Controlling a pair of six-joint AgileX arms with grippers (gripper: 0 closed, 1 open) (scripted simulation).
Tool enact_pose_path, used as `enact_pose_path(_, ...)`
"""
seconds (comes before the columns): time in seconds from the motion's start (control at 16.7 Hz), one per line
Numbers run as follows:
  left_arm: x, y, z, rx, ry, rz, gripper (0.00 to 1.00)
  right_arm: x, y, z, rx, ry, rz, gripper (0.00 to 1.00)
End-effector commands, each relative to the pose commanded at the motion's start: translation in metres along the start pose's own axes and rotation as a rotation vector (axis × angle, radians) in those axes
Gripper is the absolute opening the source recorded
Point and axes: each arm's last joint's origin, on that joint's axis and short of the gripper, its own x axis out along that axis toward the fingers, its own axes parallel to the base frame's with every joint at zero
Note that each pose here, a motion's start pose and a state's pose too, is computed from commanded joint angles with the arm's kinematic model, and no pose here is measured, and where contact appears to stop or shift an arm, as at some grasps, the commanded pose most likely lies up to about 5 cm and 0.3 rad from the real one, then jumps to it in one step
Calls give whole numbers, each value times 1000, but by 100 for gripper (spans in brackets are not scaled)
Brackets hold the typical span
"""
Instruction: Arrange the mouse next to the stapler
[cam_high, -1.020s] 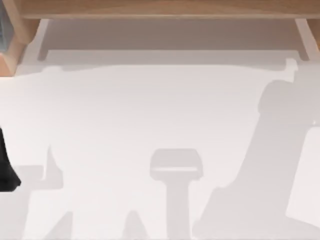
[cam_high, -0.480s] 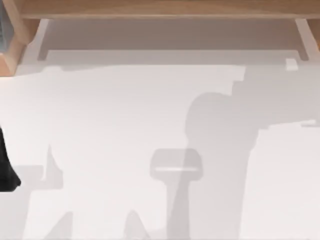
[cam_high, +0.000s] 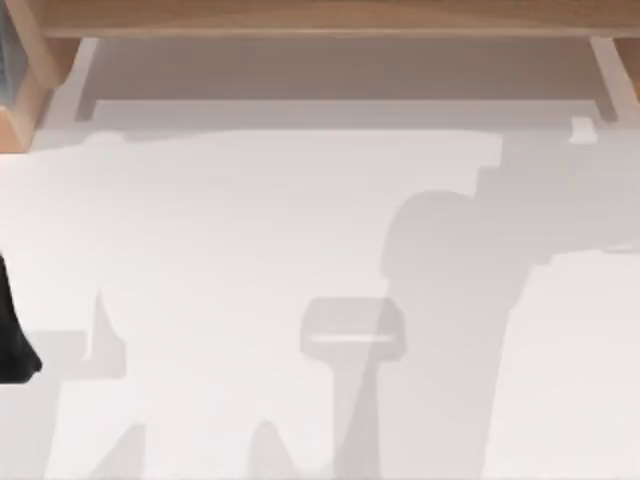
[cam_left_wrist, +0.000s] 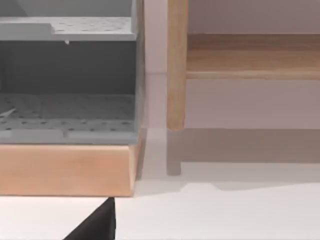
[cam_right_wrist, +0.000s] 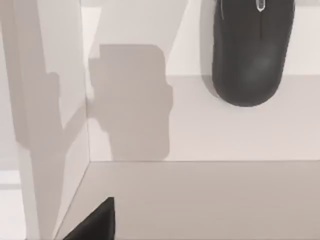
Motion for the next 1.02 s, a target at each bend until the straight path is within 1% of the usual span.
enact_pose_path(0.12, 0, 0, 0, 0, 0, 0, 100, 41, -14, 12, 3, -6, -4, 100)
enact_pose_path(0.24, 0, 0, 0, 0, 0, 0, 100, 86, -19, 22, -2, 0, -1, 100)
enact_pose_path(0.3, 0, 0, 0, 0, 0, 0, 100, 102, -19, 26, -4, 2, 1, 100)
enact_pose_path(0.42, 0, 0, 0, 0, 0, 0, 100, 117, -19, 29, -5, 1, 1, 100)
enact_pose_path(0.66, 0, 0, 0, 0, 0, 0, 100, 118, -19, 30, -5, 1, 1, 100)
enact_pose_path(1.02, 0, 0, 0, 0, 0, 0, 100, 118, -19, 30, -5, 1, 1, 55)
